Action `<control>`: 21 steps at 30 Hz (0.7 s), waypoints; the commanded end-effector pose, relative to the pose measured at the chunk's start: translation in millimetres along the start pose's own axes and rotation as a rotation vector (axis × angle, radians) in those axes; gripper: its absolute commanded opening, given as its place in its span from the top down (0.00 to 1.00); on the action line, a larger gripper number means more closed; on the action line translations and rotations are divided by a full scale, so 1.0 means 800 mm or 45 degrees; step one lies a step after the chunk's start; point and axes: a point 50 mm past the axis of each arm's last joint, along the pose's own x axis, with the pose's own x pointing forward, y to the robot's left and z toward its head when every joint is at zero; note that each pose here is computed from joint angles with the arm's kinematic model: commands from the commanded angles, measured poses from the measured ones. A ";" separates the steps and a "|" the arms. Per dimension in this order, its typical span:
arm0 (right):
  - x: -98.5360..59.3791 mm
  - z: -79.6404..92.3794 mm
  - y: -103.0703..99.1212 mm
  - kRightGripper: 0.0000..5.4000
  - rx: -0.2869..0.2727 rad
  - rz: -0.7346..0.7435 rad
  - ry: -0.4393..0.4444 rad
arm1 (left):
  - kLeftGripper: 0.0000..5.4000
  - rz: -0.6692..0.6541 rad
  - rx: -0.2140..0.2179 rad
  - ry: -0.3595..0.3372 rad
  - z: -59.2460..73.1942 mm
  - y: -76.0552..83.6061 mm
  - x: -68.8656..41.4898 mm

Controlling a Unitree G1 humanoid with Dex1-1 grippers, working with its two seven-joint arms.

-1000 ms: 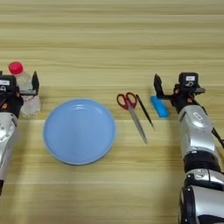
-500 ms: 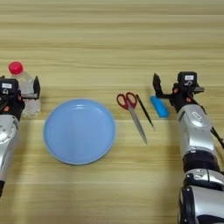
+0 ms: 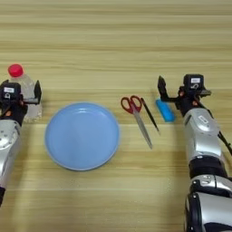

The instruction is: Move the objects on the table

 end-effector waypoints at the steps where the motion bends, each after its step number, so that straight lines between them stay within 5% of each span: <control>1: 0.004 0.006 0.003 0.00 0.001 0.003 -0.022 | 0.23 -0.013 0.010 -0.007 0.000 0.000 0.000; 10: 0.004 0.006 0.003 0.00 0.000 0.003 -0.021 | 0.37 -0.020 0.008 -0.045 0.006 0.000 0.000; 21: 0.003 0.006 0.002 0.00 -0.003 0.003 -0.021 | 0.39 -0.048 0.003 -0.150 0.024 -0.001 -0.002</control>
